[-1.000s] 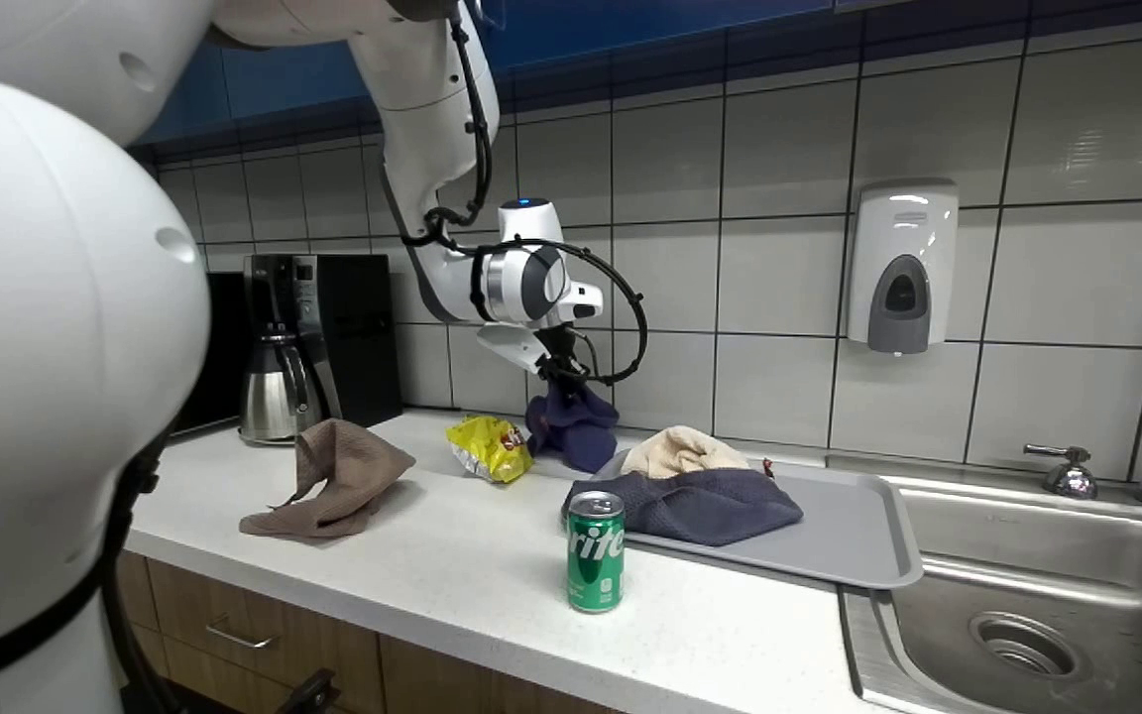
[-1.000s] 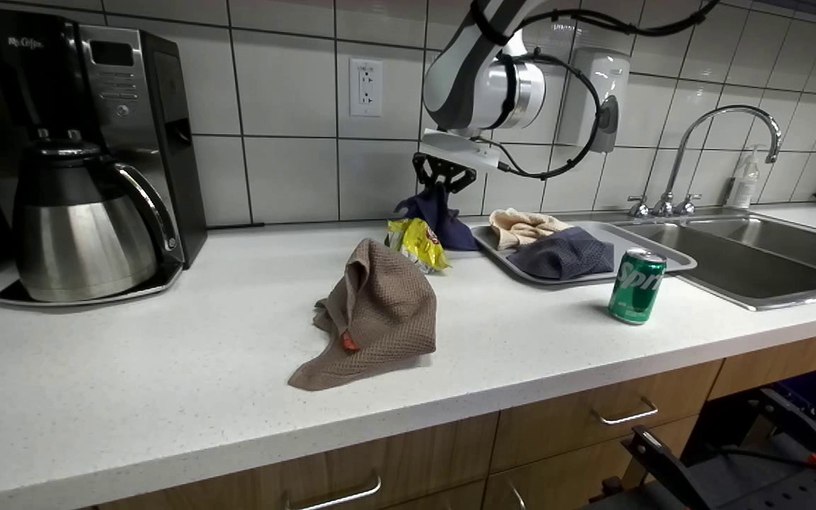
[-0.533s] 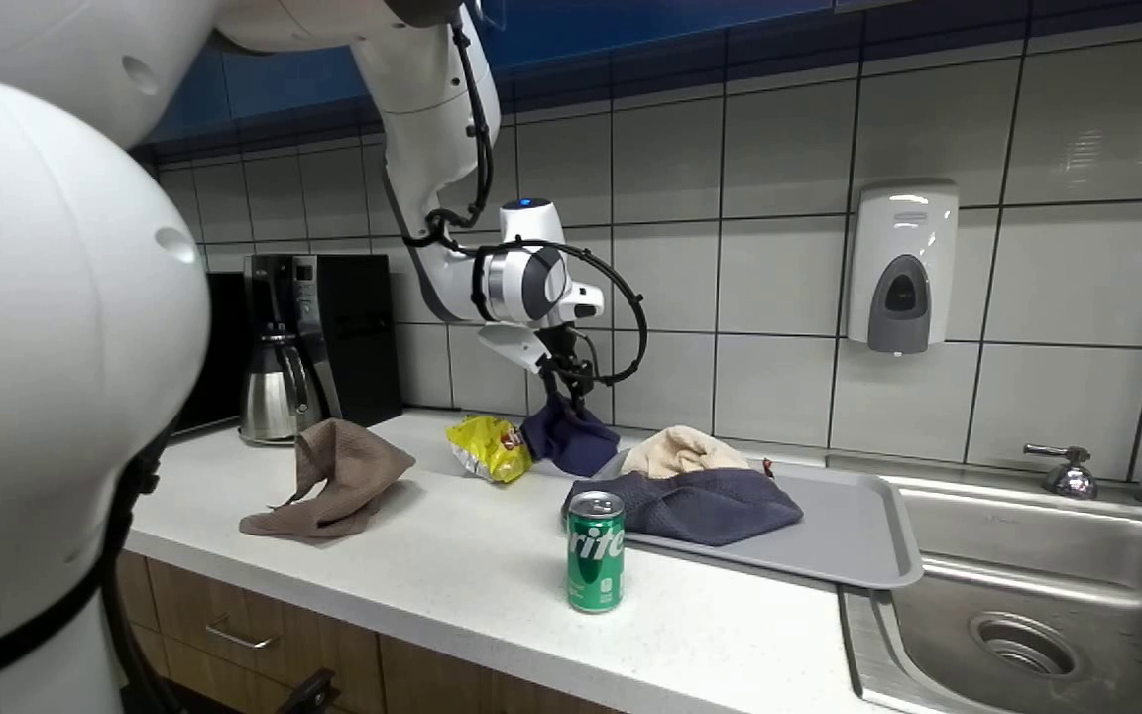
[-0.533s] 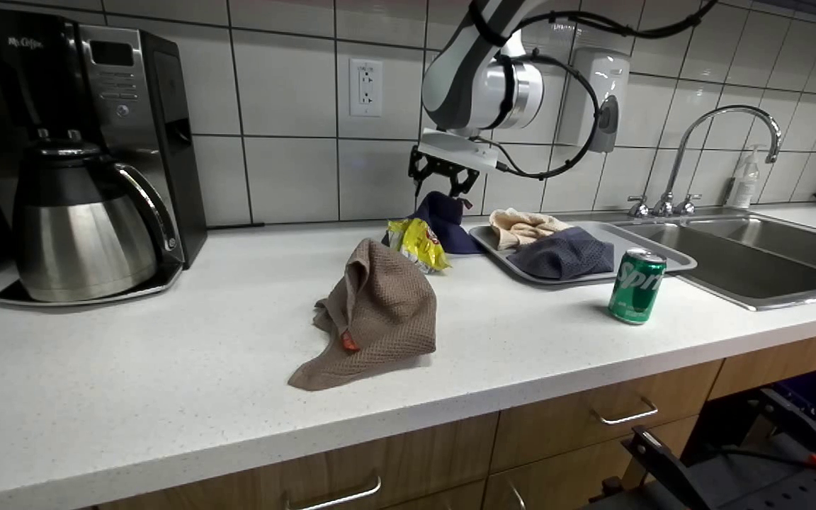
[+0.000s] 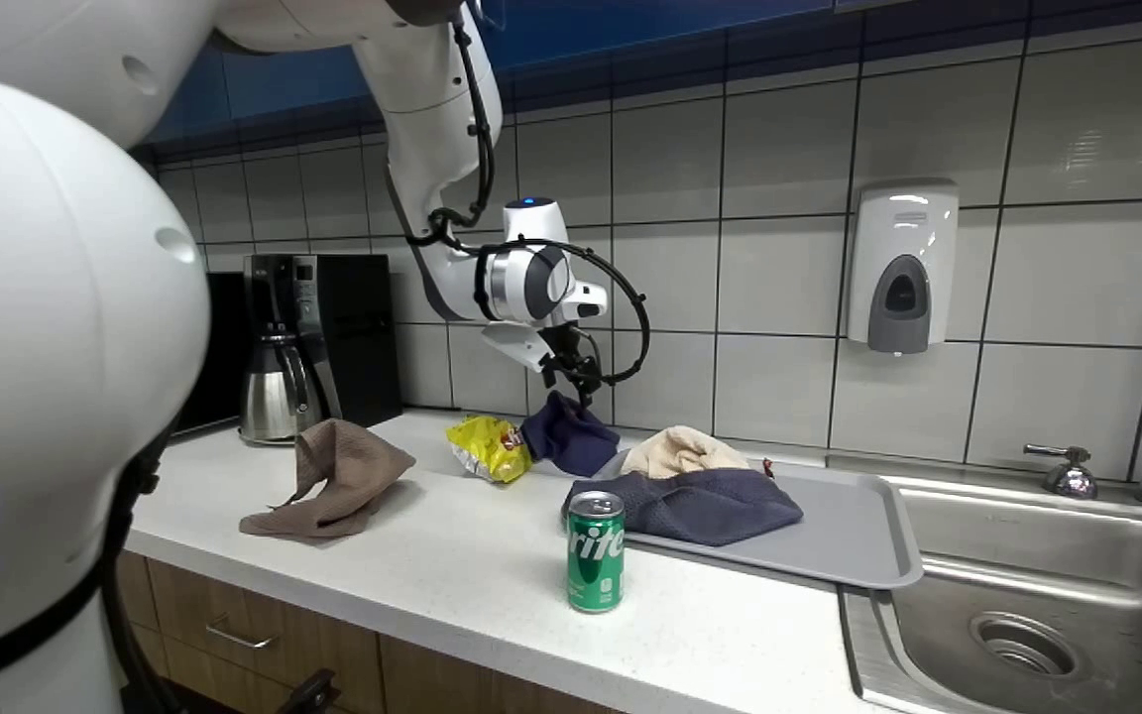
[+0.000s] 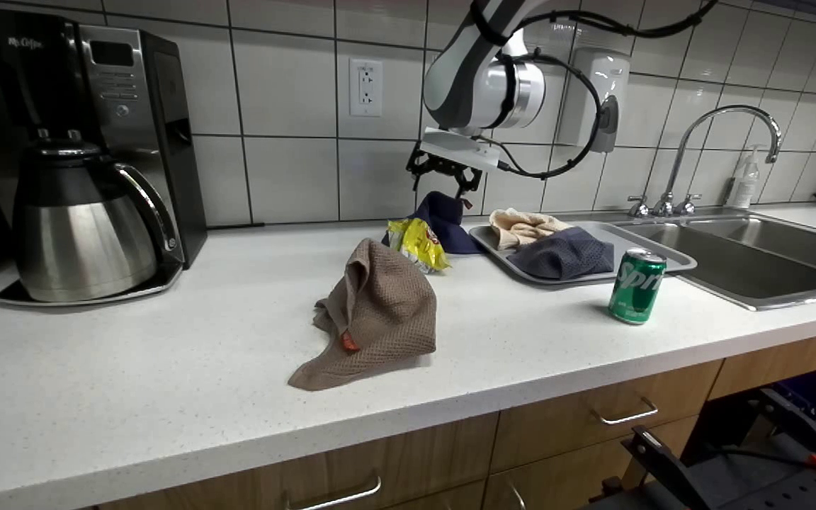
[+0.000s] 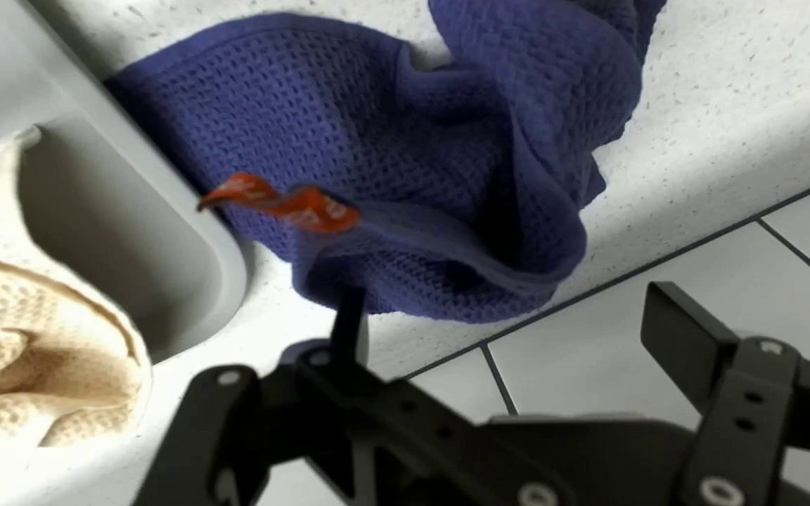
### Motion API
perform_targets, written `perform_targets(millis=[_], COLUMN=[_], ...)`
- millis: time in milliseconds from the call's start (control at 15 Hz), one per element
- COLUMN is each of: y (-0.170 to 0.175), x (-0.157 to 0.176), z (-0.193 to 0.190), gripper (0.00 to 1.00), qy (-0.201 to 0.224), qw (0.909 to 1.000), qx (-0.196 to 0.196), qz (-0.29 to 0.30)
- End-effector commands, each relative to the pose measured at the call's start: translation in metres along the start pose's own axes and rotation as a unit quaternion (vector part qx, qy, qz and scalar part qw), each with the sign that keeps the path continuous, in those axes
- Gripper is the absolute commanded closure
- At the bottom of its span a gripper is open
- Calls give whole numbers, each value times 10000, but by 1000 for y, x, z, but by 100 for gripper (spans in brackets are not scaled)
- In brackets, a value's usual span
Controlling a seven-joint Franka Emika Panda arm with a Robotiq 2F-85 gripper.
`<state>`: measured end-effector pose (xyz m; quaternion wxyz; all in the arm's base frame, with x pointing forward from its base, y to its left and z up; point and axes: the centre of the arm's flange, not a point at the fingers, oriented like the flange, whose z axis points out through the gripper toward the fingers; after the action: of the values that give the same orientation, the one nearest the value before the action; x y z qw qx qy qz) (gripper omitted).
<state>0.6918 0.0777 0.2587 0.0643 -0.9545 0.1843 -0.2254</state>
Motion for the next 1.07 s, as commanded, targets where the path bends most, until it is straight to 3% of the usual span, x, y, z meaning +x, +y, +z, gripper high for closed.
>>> perform_targets(millis=[0, 1000], y=[8, 77], x=[6, 23], z=[-11, -29], gripper=[0, 0], qy=[-52, 32], qw=[10000, 9978], qx=[-46, -460], qz=[42, 475])
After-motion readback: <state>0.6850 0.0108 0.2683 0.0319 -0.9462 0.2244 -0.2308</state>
